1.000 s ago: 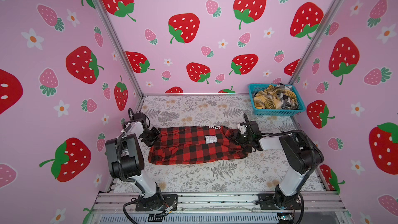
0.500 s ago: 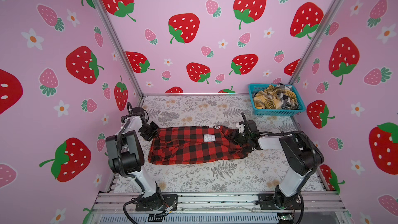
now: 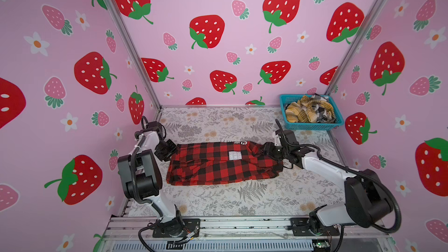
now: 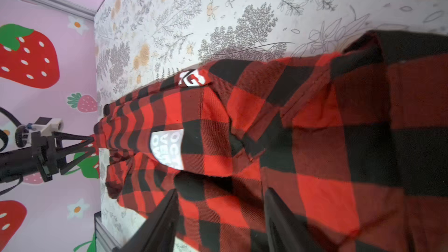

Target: Fold and stack the long sleeve shirts

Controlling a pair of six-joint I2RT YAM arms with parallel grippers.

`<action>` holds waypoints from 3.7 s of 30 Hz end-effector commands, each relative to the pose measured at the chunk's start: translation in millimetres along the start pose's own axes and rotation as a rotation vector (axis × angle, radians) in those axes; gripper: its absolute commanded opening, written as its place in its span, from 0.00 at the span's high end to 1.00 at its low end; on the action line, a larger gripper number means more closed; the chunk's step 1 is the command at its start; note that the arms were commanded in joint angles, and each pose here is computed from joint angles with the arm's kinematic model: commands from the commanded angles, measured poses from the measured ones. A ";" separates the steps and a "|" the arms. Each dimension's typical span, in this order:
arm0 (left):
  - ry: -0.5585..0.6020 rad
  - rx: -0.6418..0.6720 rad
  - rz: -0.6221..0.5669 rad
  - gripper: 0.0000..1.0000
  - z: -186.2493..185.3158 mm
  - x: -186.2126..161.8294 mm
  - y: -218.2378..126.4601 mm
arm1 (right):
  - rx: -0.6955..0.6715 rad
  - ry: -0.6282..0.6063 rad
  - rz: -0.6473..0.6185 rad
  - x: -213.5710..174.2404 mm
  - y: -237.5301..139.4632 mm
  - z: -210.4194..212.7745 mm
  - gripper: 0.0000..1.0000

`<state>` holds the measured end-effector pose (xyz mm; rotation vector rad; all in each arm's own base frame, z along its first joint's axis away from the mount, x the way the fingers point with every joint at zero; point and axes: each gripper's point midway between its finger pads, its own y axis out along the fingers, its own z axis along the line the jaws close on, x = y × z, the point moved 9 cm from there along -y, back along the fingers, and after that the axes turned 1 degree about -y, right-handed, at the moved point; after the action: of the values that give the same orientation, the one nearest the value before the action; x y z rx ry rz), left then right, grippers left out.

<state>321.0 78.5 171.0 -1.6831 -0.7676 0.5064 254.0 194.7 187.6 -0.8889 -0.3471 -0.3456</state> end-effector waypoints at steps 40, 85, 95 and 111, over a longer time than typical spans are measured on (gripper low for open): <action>0.432 -0.233 0.172 0.61 -94.7 -164.7 -9.4 | -0.030 -0.184 0.167 23.1 49.0 13.1 0.50; 0.499 -0.319 0.339 0.57 -67.0 -247.7 -1.6 | -0.205 -0.087 0.240 -110.8 6.9 20.2 0.63; 0.363 -0.311 0.424 0.37 -22.7 -227.4 21.0 | -0.239 -0.037 0.208 -110.8 -31.1 -11.5 0.31; 0.352 -0.218 0.533 0.41 -17.2 -242.3 60.2 | -0.007 0.239 0.240 -151.7 -15.1 -32.7 0.39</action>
<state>181.4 -112.0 103.7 -2.1267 -0.1338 0.4831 115.1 173.1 108.6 -0.9467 -0.0506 -0.1998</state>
